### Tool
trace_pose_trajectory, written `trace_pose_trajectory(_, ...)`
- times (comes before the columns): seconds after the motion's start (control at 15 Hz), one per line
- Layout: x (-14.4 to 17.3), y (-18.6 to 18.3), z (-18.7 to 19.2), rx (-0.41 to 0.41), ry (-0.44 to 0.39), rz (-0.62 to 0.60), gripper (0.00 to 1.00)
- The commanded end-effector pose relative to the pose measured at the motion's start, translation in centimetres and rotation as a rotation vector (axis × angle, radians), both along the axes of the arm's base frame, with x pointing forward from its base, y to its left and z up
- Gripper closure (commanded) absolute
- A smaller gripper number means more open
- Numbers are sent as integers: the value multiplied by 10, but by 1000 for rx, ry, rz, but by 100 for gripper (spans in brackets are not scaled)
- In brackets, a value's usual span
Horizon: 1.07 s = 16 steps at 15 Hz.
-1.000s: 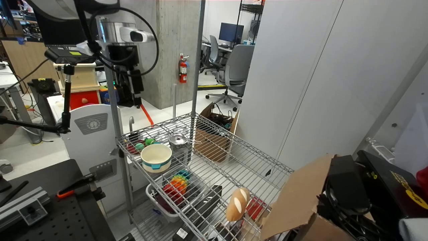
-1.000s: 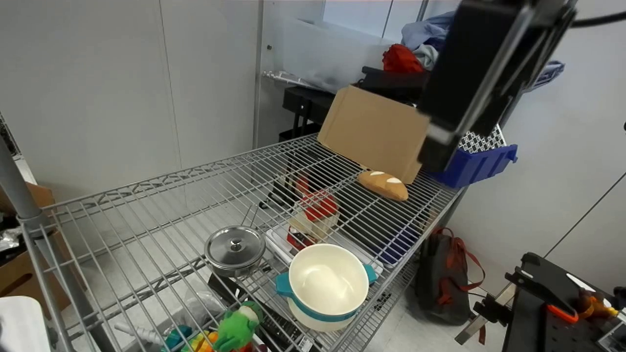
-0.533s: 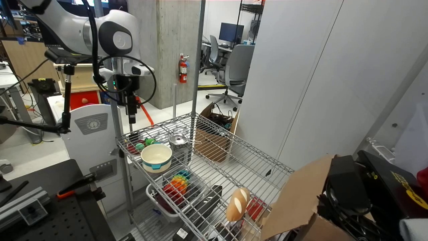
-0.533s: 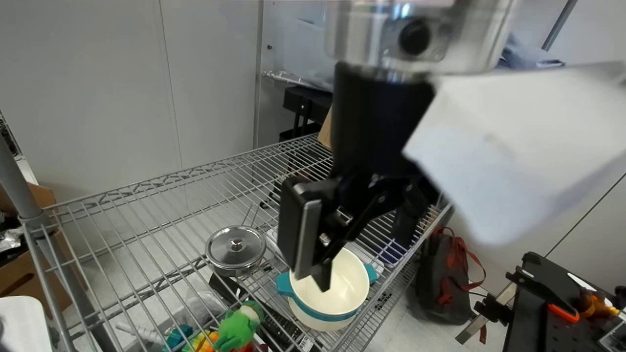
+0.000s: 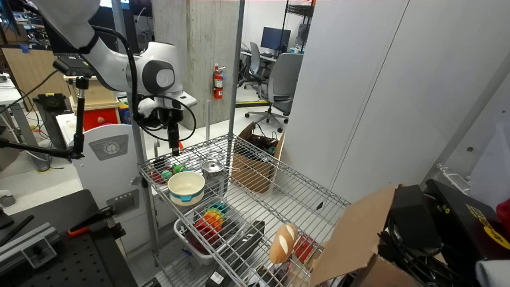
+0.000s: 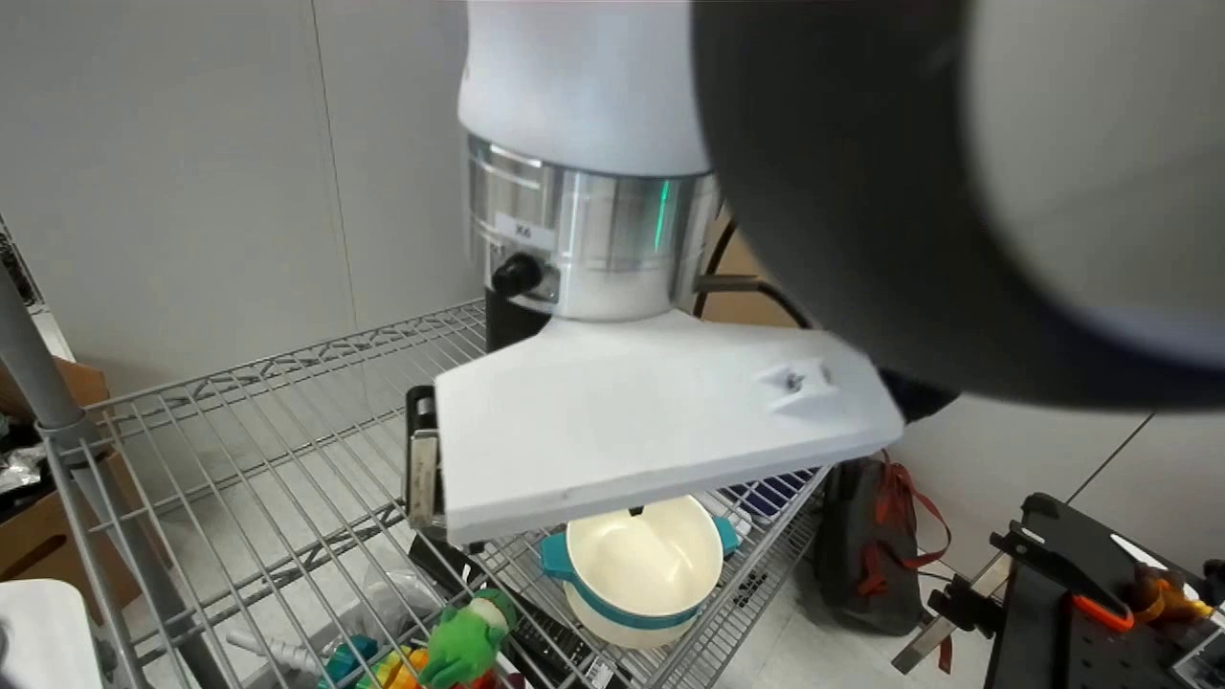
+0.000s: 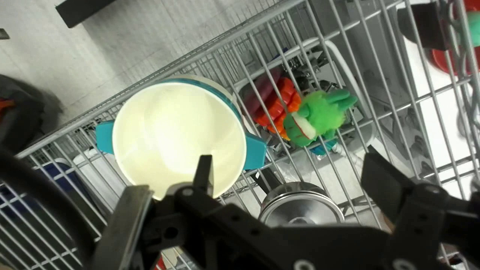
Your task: Put the green plush toy in the white pot.
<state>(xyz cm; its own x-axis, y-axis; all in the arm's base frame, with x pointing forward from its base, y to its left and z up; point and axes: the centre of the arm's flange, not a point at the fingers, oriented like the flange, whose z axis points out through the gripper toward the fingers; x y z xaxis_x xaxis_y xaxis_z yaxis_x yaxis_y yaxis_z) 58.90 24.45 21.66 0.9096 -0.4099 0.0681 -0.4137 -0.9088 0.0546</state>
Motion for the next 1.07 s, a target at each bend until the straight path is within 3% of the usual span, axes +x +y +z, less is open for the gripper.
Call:
trace_pose_trajectory(0.0, 31, 16, -42, -3, -34, -64, 0)
trace_pose_trajectory(0.73, 44, 55, -116, -2, 12, -87, 0)
trace_pose_trajectory(0.8, 45, 55, -121, -2, 17, -92, 25)
trace_pose_trajectory(0.87, 47, 54, -126, -9, 14, -101, 26)
trace_pose_trajectory(1.0, 49, 53, -133, -15, 18, -106, 42)
